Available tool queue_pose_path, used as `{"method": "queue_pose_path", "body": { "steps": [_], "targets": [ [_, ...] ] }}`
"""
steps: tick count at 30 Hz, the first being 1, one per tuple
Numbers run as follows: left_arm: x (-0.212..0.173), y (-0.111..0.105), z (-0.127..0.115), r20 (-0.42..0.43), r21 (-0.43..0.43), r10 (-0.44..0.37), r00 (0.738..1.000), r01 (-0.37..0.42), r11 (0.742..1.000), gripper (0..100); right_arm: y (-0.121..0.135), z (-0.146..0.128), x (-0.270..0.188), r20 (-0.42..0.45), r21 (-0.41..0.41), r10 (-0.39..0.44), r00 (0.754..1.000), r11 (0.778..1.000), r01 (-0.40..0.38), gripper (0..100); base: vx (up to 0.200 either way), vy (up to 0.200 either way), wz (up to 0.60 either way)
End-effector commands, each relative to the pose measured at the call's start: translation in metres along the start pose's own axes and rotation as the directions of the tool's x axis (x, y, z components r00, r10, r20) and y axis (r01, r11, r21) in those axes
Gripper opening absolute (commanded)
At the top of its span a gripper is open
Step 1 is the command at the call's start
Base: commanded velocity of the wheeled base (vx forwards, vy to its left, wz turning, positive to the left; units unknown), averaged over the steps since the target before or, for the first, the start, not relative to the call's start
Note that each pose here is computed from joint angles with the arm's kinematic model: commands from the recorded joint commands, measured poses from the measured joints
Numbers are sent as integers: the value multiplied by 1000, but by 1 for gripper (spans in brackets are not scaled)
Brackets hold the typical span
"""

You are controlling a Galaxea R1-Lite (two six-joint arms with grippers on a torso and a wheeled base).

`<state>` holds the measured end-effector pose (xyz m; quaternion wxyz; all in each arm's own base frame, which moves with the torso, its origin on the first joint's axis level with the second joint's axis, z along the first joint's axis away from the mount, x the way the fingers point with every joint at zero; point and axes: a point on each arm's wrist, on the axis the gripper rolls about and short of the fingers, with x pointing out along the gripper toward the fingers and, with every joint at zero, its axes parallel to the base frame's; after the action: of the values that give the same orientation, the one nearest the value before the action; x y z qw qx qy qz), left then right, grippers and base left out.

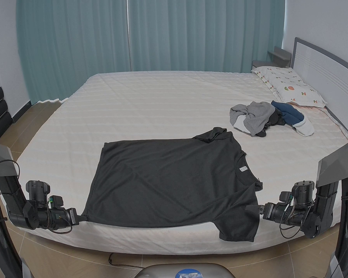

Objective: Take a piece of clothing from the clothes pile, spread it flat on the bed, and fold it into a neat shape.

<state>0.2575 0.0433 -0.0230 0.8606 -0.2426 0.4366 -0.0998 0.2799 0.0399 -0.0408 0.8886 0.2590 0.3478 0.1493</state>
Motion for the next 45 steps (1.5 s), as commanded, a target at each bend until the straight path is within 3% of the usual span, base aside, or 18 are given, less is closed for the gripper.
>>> {"method": "queue_pose_path", "body": {
  "steps": [1,19,20,38,45],
  "targets": [
    [0,0,0,1,-1,1,1000,-1,1000,0,-8,-12,7,-42,9,-16,999,1000,16,100,0,0,0],
    [0,1,0,-1,-3,2,1000,-2,1000,0,-5,-16,14,-16,-6,27,999,1000,-27,100,0,0,0],
    [0,1,0,0,-4,3,1000,-3,1000,0,-6,-16,14,-18,-5,24,1000,1000,-25,0,0,0,0],
    [-7,-2,-1,12,11,4,1000,-5,1000,0,-9,-13,-22,0,10,-29,1000,1000,29,0,0,0,0],
    [-15,-6,-3,19,41,10,1000,-11,999,0,-14,-20,-43,-33,-2,-75,997,997,75,0,0,0,0]
  ]
}}
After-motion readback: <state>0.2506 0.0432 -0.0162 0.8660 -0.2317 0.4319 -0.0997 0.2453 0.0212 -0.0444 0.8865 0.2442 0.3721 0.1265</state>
